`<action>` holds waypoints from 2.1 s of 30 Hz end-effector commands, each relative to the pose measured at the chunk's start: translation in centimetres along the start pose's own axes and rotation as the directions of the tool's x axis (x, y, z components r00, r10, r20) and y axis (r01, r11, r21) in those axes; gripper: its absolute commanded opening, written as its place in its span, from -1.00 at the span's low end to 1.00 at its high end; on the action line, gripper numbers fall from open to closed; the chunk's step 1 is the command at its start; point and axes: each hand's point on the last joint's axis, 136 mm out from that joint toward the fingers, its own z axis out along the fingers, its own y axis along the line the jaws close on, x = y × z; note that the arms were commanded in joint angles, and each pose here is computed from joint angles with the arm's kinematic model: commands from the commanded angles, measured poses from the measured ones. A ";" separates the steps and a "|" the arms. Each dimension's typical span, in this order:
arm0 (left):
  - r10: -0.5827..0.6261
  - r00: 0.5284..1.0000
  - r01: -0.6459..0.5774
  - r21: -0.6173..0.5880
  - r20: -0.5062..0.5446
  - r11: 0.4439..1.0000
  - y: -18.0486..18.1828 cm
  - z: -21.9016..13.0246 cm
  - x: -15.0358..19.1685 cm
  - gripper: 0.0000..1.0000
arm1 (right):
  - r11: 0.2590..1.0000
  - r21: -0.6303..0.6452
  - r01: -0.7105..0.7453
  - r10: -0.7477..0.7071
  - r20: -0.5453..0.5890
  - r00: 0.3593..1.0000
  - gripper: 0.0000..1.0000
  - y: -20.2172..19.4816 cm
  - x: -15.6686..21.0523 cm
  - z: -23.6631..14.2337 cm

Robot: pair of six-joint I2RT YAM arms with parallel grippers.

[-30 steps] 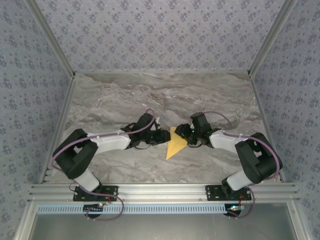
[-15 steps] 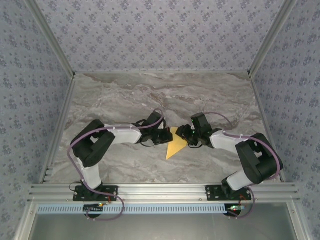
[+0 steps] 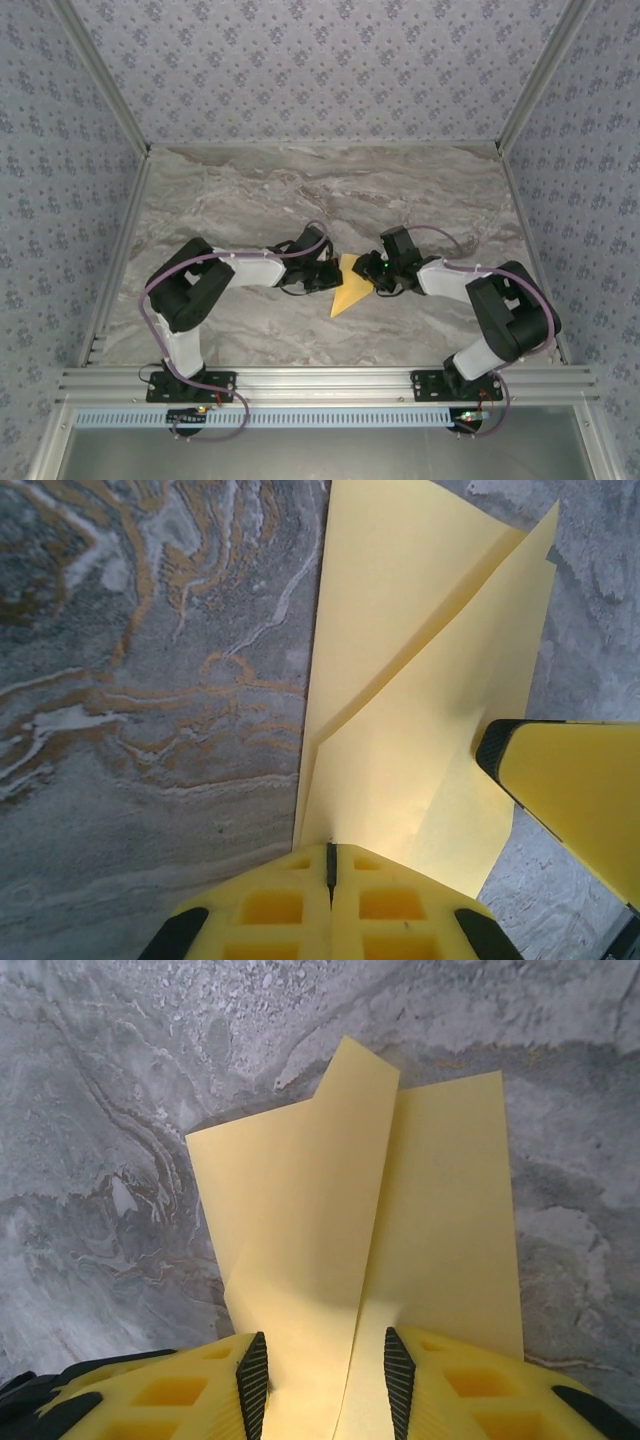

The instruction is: Fold a paper plane with a square sheet of paper (pick it up from the middle)

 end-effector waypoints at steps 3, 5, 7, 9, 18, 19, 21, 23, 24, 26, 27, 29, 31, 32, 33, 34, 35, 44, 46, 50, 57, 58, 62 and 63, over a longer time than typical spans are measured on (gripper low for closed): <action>-0.019 1.000 0.019 -0.059 -0.003 0.998 1.4 -0.3 0.6 -0.99 | 0.999 0.036 0.016 -0.016 0.014 1.000 -0.24 0.1 -0.8 0.2; -0.007 1.000 0.006 -0.028 -0.005 1.000 0.6 -0.6 0.5 -0.95 | 0.999 0.045 0.023 -0.024 0.018 1.000 -0.26 0.2 -1.1 0.2; 0.006 1.000 -0.006 0.006 -0.003 1.000 -0.4 -1.1 0.4 -0.92 | 0.998 0.062 0.031 -0.033 0.024 0.999 -0.27 0.1 -1.4 0.3; 0.010 1.000 -0.010 0.010 0.004 1.000 -0.7 -1.4 0.3 -0.90 | 0.996 0.081 0.032 -0.034 0.028 0.999 -0.27 -0.2 -1.7 0.4; 0.036 0.999 -0.037 0.030 0.014 0.999 -1.5 -2.3 0.1 -0.72 | 0.995 0.100 0.021 -0.025 0.037 0.999 -0.27 -0.9 -2.6 0.7; 0.036 0.999 -0.037 0.029 0.011 0.999 -1.4 -2.3 0.2 -0.70 | 0.995 0.095 0.022 -0.026 0.036 0.999 -0.27 -0.7 -2.6 0.8; 0.037 0.999 -0.037 0.024 0.015 0.999 -1.3 -2.3 0.1 -0.66 | 0.996 0.084 0.022 -0.024 0.028 0.999 -0.26 -0.5 -2.4 0.8; 0.038 0.999 -0.038 0.014 0.015 0.999 -1.1 -2.3 0.1 -0.63 | 0.998 0.066 0.025 -0.026 0.018 0.999 -0.26 -0.2 -2.3 0.8; 0.039 0.999 -0.039 0.010 0.015 0.999 -1.0 -2.3 0.1 -0.62 | 0.998 0.048 0.028 -0.029 0.010 1.000 -0.26 0.2 -2.2 1.0; 0.038 0.999 -0.038 0.000 0.015 0.999 -0.8 -2.3 0.1 -0.62 | 0.999 0.015 0.031 -0.031 -0.011 0.999 -0.26 0.7 -1.8 1.1; 0.038 0.999 -0.038 -0.006 0.017 0.999 -0.7 -2.3 0.1 -0.61 | 0.999 -0.006 0.035 -0.035 -0.018 0.999 -0.27 1.1 -1.7 1.2; 0.036 0.999 -0.036 -0.016 0.024 0.999 -0.4 -2.5 0.0 -0.61 | 0.999 -0.036 0.040 -0.042 -0.037 0.998 -0.27 1.5 -1.3 1.2; 0.033 0.999 -0.033 -0.020 0.028 0.999 -0.3 -2.7 -0.1 -0.59 | 0.997 -0.068 0.048 -0.051 -0.048 0.998 -0.27 1.9 -0.9 1.2; 0.034 0.999 -0.033 -0.024 0.029 0.999 -0.1 -2.8 -0.1 -0.58 | 0.995 -0.082 0.052 -0.057 -0.054 0.997 -0.27 2.1 -0.8 1.2; 0.033 0.999 -0.033 -0.026 0.029 0.999 -0.1 -2.8 -0.1 -0.58 | 0.994 -0.092 0.054 -0.060 -0.059 0.996 -0.27 2.3 -0.6 1.2; 0.030 0.999 -0.030 -0.029 0.031 0.999 0.1 -2.9 -0.2 -0.58 | 0.993 -0.102 0.057 -0.064 -0.067 0.996 -0.27 2.3 -0.3 1.3; 0.028 0.999 -0.027 -0.033 0.033 0.999 0.2 -3.0 -0.2 -0.57 | 0.992 -0.113 0.059 -0.067 -0.073 0.995 -0.27 2.4 -0.1 1.4; 0.021 0.999 -0.019 -0.036 0.048 0.999 0.7 -4.1 -0.5 -0.54 | 0.984 -0.130 0.118 -0.133 -0.109 0.985 -0.35 2.5 1.7 1.9; 0.020 0.998 -0.018 -0.034 0.056 0.999 0.7 -4.5 -0.7 -0.51 | 0.983 -0.126 0.130 -0.145 -0.120 0.982 -0.38 2.3 2.2 2.2; -0.005 0.997 0.008 -0.033 0.078 0.999 1.4 -5.8 -1.2 -0.36 | 0.982 -0.126 0.139 -0.154 -0.117 0.981 -0.51 1.9 2.4 2.6; -0.059 0.989 0.059 0.006 0.135 0.998 2.3 -9.2 -2.2 0.41 | 0.964 -0.226 0.140 -0.148 -0.019 0.989 -0.72 4.4 0.5 0.3; -0.062 0.987 0.060 0.022 0.147 0.998 2.2 -9.9 -2.4 0.56 | 0.956 -0.260 0.133 -0.138 -0.003 0.990 -0.73 5.1 0.0 -0.4; -0.053 0.984 0.031 0.129 0.172 0.991 0.5 -12.1 -2.7 0.98 | 0.904 -0.415 0.101 -0.098 0.029 0.995 -0.74 8.2 -2.0 -3.6; -0.046 0.985 0.017 0.171 0.168 0.985 -0.3 -12.6 -2.7 0.98 | 0.885 -0.455 0.092 -0.089 0.028 0.996 -0.74 9.1 -2.5 -4.4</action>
